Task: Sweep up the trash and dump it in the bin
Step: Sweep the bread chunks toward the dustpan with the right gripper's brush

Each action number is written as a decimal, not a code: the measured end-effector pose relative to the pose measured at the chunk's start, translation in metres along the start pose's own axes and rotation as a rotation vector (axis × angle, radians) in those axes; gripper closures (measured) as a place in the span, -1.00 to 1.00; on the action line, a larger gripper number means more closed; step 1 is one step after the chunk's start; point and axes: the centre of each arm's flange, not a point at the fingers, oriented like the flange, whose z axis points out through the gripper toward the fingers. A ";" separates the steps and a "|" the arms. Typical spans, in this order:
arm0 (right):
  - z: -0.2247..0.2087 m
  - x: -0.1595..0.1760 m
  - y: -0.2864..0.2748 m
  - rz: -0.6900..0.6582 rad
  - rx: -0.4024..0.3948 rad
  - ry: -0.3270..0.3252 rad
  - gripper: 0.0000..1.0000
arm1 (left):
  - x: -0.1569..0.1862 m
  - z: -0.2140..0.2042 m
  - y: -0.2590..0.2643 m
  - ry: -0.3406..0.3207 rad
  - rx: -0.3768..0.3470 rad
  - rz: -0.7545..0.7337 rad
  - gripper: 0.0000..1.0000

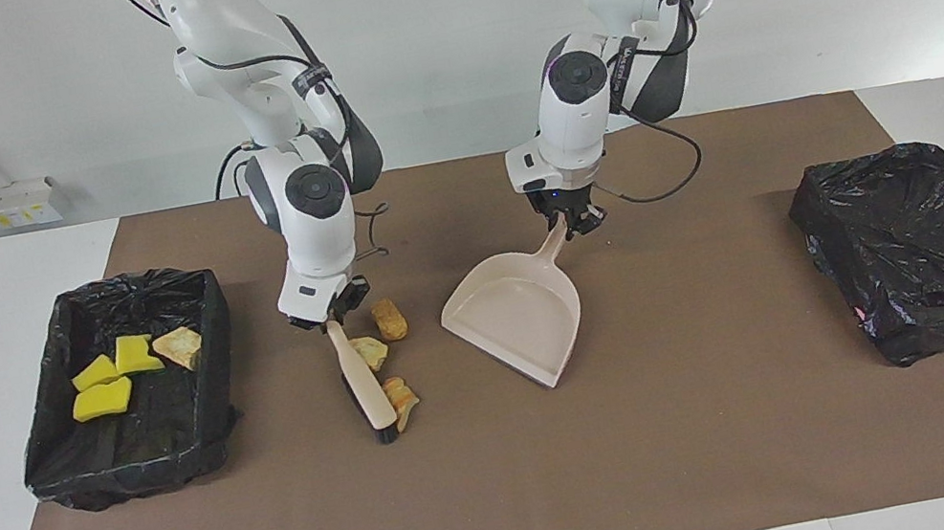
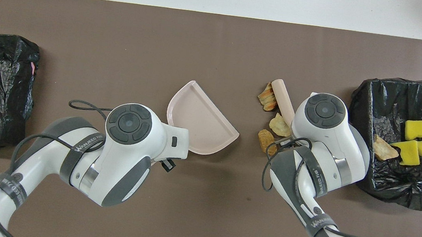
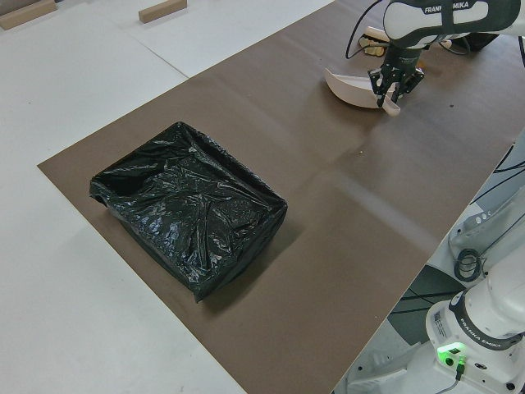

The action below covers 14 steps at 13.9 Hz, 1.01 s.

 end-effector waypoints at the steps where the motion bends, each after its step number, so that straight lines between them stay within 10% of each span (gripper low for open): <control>1: 0.000 0.000 -0.001 0.019 0.031 -0.001 0.49 | 0.000 0.000 0.001 0.001 -0.001 0.002 0.36; 14: -0.048 0.010 -0.127 0.044 0.390 0.044 0.49 | 0.000 0.001 0.002 0.002 -0.012 -0.004 0.36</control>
